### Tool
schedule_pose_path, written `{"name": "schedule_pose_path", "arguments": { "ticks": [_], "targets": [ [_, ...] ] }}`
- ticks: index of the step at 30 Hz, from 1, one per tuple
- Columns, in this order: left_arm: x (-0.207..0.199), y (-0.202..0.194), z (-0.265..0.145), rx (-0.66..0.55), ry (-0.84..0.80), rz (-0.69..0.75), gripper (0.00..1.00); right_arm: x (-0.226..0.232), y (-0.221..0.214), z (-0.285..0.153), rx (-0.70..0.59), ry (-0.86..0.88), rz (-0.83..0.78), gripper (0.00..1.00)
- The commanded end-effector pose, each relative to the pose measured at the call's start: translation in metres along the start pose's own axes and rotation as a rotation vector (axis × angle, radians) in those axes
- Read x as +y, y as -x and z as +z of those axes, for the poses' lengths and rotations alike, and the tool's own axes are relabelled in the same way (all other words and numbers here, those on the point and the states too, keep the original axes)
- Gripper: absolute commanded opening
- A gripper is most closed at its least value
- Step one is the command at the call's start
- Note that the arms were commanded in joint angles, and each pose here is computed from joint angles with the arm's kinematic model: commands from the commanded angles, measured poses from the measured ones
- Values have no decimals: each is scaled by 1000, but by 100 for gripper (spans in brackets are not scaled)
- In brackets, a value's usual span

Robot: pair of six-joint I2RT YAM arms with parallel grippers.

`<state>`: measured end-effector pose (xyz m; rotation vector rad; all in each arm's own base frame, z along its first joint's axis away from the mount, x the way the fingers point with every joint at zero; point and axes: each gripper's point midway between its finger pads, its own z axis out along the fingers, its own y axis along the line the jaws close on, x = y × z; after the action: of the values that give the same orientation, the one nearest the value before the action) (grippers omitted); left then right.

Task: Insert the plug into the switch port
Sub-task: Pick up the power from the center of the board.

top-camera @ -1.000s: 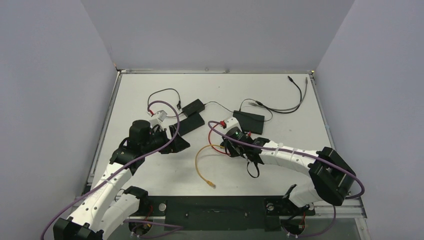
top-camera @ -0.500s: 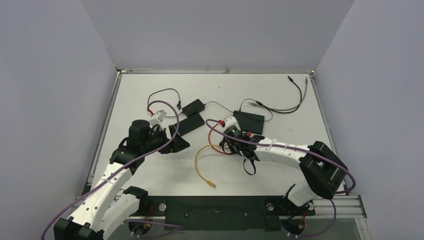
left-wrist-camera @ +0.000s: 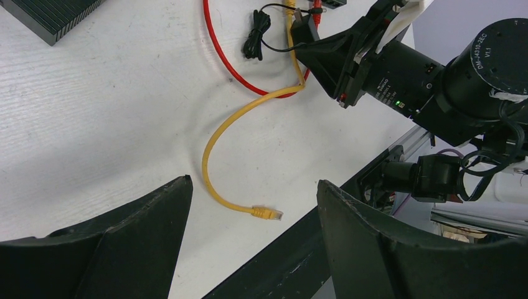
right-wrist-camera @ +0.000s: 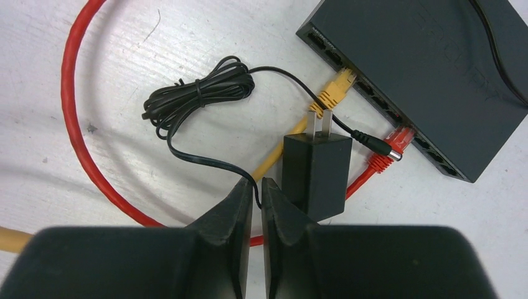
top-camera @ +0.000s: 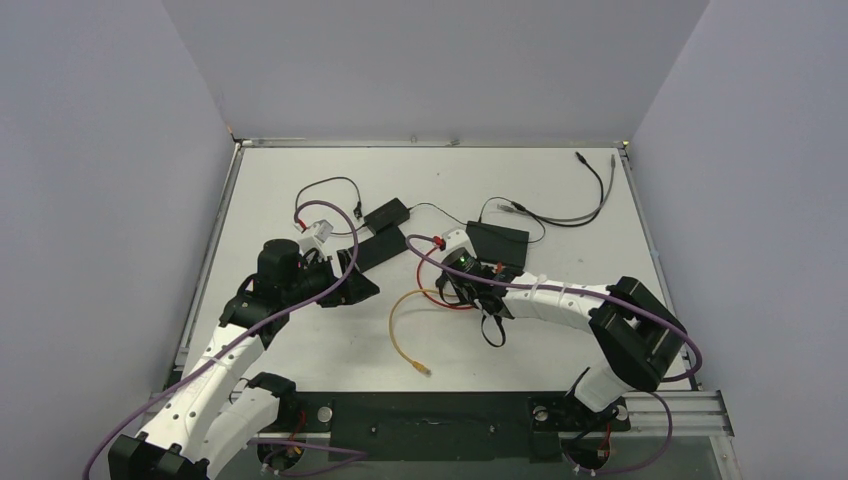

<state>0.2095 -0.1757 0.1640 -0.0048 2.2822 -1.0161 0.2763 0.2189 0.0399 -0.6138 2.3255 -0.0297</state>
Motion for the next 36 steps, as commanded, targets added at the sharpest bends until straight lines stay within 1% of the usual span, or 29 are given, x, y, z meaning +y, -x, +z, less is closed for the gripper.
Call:
{"name": "schedule_pose_path", "arguments": {
  "ticks": [1,3,5,10,15,21,22,26,27,28,29,30,31,32,36],
  "targets": [
    [-13,16,-3,-44,-44,44,71,-9,36,-7,-106,-38,48,5],
    [-13,16,-4,-44,-43,43,71,-12,40,-12,-123,-45,53,3],
    [-14,17,-4,-46,-47,43,71,-18,50,-25,-168,-54,72,0],
    [-22,22,-10,-60,-64,50,71,-37,69,-57,-263,-90,101,0],
    [-37,27,-16,-66,-117,63,71,-47,84,-93,-342,-71,107,0],
    [-68,29,-22,-55,-274,99,71,-46,93,-130,-417,11,99,0],
    [-72,26,-24,-42,-308,106,71,-43,94,-134,-427,39,95,0],
    [-92,29,-28,-56,-432,165,71,-35,103,-161,-495,139,102,0],
    [-95,29,-29,-55,-453,152,71,-35,105,-169,-511,157,107,0],
    [-100,30,-30,-67,-493,169,71,-33,109,-176,-527,182,114,0],
    [-104,30,-31,-68,-518,156,71,-31,111,-184,-541,198,117,0],
    [-110,32,-33,-86,-566,181,71,-30,115,-190,-556,215,125,0],
    [-114,32,-35,-84,-587,156,71,-29,117,-197,-568,229,125,0],
    [-117,33,-37,-100,-616,174,71,-28,122,-205,-585,247,129,0],
    [-126,35,-44,-137,-667,201,71,-20,136,-230,-633,307,131,0]
  ]
}}
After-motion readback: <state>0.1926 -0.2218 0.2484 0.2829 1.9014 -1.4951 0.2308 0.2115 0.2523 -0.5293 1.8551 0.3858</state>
